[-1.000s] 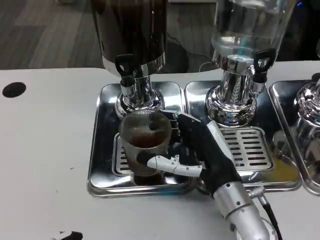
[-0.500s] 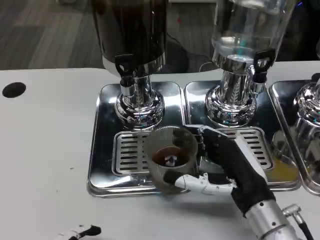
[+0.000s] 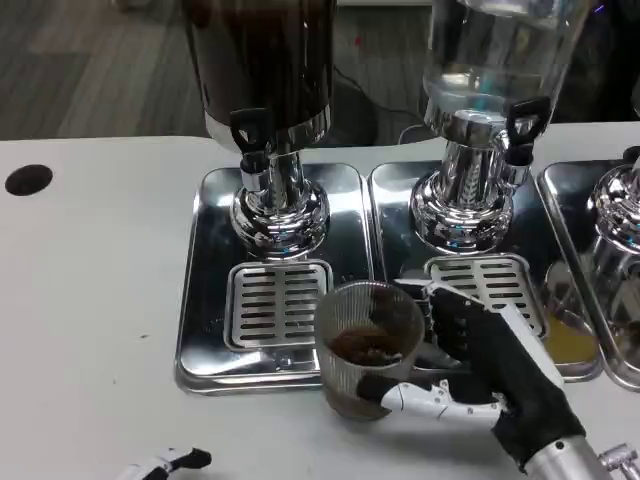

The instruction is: Grasp the cup under the faucet to collect the drink, then remove the cup.

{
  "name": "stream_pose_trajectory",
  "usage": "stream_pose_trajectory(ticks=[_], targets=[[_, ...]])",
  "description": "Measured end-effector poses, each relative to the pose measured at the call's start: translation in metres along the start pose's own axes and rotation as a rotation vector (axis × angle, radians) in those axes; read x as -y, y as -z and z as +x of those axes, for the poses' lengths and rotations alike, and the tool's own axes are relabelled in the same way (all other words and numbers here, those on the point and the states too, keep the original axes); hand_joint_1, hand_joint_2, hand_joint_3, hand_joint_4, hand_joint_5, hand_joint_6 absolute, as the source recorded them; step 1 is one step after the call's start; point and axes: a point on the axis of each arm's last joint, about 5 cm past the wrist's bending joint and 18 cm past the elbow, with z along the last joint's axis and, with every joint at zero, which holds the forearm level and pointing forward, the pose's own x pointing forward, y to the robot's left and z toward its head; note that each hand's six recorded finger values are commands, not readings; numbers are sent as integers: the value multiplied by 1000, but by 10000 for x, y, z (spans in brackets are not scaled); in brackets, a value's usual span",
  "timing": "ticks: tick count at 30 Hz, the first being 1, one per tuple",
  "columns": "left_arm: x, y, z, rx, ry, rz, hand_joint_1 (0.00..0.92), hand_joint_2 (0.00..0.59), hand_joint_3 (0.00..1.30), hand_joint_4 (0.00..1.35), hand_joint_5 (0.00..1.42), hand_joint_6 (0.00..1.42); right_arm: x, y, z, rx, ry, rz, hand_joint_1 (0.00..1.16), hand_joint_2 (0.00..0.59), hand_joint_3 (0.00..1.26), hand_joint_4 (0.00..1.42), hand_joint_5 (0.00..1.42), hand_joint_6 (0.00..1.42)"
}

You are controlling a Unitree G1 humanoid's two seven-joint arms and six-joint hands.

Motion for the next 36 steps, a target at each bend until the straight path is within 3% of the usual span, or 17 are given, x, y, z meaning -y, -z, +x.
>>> stream_pose_trajectory(ticks=[17, 26, 36], targets=[[15, 2, 35, -14, 29, 17, 0, 97, 328, 236, 408, 790, 103, 36, -175, 12, -1, 17, 801, 70, 427, 451, 451, 427], [-11, -6, 60, -18, 31, 32, 0, 96, 325, 244, 408, 791, 156, 51, -256, 56, 11, 18, 797, 69, 435, 456, 451, 427], [-10, -55, 80, -22, 52, 38, 0, 92, 324, 246, 408, 794, 205, 184, -388, 41, 19, 28, 795, 69, 440, 466, 460, 427]])
